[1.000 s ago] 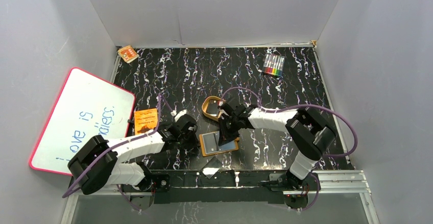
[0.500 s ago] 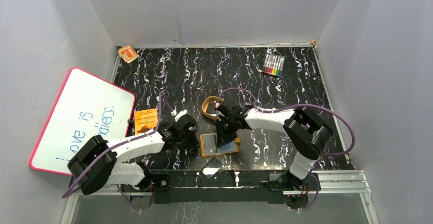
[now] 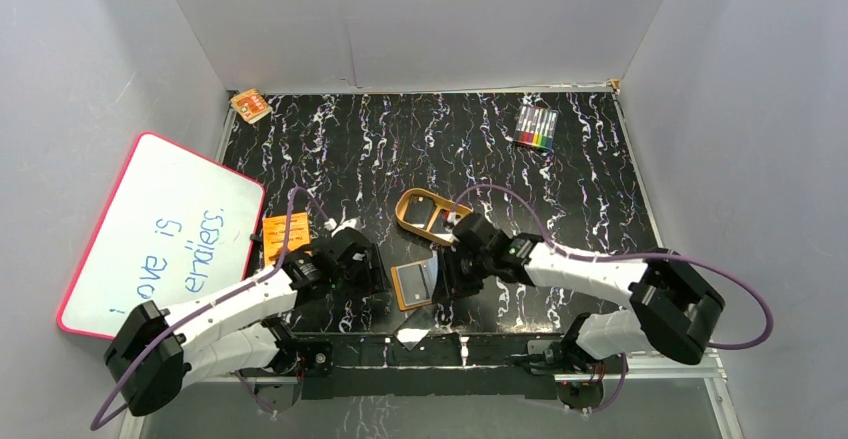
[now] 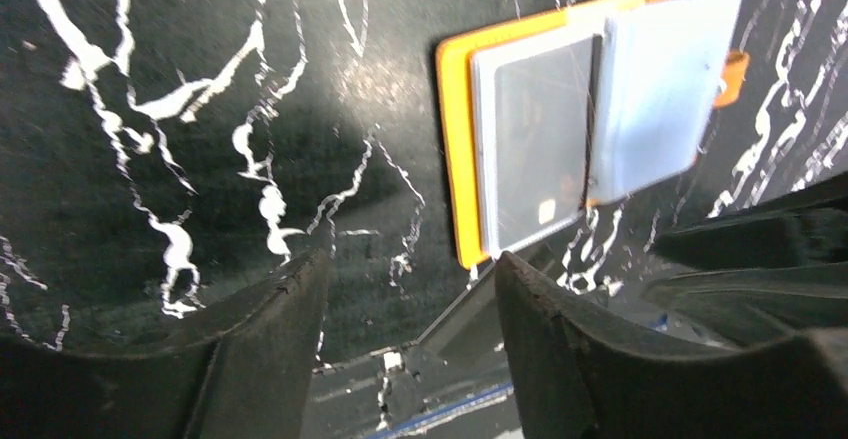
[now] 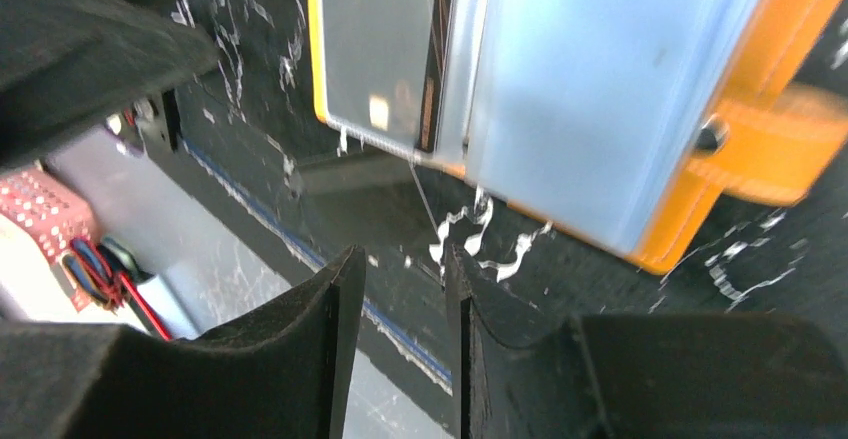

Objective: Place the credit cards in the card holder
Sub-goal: Insert the credit card into the card holder, then pick up the credit card from the center of the board.

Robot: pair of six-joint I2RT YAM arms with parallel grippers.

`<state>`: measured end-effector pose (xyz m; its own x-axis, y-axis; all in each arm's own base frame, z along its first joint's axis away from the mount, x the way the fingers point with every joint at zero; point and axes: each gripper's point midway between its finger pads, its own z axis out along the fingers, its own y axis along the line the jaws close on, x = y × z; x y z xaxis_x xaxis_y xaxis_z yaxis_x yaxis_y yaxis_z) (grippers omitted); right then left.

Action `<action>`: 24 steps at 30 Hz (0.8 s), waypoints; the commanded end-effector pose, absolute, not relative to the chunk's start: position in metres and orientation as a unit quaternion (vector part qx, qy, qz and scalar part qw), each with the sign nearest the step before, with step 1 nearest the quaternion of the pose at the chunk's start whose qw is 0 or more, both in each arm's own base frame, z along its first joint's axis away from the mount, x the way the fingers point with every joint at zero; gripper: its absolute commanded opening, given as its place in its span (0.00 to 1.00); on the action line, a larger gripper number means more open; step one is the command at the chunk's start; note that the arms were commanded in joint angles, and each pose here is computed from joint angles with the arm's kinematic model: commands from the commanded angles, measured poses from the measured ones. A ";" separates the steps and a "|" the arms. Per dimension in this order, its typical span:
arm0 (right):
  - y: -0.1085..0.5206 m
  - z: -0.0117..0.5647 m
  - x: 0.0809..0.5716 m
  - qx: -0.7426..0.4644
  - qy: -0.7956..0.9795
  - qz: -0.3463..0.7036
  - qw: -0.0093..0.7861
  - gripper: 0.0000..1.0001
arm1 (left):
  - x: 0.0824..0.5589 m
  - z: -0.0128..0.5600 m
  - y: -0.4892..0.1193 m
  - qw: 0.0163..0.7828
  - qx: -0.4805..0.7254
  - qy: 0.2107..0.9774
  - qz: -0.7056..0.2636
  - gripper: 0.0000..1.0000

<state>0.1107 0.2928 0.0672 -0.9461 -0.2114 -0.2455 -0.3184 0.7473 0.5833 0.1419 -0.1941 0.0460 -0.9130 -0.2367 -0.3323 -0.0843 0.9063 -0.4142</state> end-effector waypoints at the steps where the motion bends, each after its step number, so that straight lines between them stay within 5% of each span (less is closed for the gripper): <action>1: 0.311 0.077 0.085 -0.115 0.909 0.390 0.087 0.45 | 0.108 0.049 -0.203 0.134 -0.038 0.959 -0.247 0.63; 12: 0.327 0.074 0.056 -0.047 0.888 0.451 0.080 0.55 | 0.080 0.047 -0.219 0.112 -0.017 0.930 -0.351 0.67; 24: 0.335 0.049 0.041 0.112 0.894 0.428 0.075 0.59 | 0.097 0.024 -0.212 0.137 -0.076 0.935 -0.318 0.38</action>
